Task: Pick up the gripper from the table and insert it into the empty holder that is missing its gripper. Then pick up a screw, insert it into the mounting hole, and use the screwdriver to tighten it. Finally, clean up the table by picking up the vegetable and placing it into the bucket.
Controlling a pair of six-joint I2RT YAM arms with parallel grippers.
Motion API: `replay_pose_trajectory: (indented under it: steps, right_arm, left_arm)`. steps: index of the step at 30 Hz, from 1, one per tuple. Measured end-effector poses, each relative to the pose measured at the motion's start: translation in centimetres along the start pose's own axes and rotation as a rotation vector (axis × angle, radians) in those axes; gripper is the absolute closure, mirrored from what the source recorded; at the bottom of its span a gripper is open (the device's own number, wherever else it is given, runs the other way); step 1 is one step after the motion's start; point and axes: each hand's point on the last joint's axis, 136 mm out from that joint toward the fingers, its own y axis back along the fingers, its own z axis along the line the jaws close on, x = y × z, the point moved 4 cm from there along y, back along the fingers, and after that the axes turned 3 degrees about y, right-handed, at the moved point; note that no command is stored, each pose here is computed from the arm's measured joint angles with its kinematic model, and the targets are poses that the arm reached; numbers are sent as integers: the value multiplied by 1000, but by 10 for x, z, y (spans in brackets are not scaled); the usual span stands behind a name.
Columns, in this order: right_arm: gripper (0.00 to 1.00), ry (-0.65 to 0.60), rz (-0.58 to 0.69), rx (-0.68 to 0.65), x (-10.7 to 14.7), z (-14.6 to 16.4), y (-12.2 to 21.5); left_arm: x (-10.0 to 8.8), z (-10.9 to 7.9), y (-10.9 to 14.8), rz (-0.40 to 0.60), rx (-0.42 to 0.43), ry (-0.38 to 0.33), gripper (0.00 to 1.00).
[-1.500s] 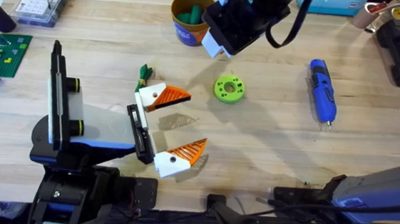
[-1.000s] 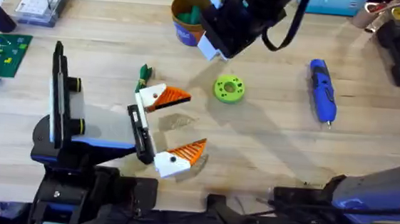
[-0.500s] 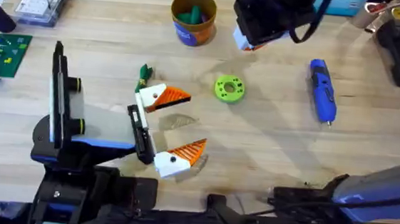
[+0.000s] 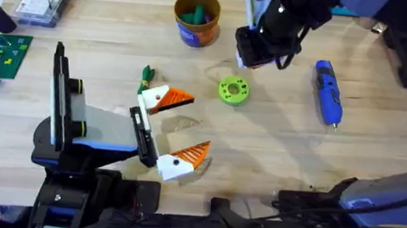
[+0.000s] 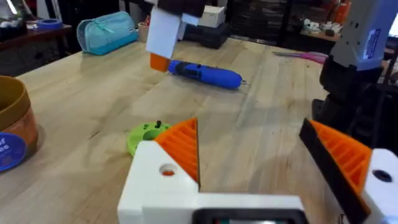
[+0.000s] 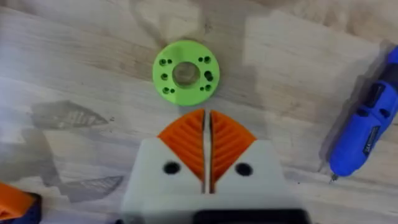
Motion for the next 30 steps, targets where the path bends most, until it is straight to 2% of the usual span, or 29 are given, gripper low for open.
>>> replay_pose_trajectory:
  steps: [1, 2, 5, 6, 7, 9, 19, 30]
  right_arm:
    - [905, -14, 9, -1, 2, -2, -4]
    - [773, -23, 19, 0, 3, -4, -7]
    - [327, -43, 37, 4, 6, -11, -13]
    - [152, -54, 39, 6, 6, -13, -15]
    - [46, -65, 40, 7, 6, -15, -17]
    - [10, -84, 48, 9, 8, -17, -22]
    - [7, -126, 78, -22, 22, -16, -61]
    - [7, -139, 120, -55, 18, -13, -86]
  left_arm:
    - [0, 0, 0, 0, 0, 0, 14]
    - [0, 0, 0, 0, 0, 0, 14]
    - [0, 0, 0, 0, 0, 0, 14]
    - [0, 0, 0, 0, 0, 0, 14]
    - [0, 0, 0, 0, 0, 0, 14]
    - [0, 0, 0, 0, 0, 0, 14]
    - [0, 0, 0, 0, 0, 0, 14]
    - [0, 0, 0, 0, 0, 0, 14]
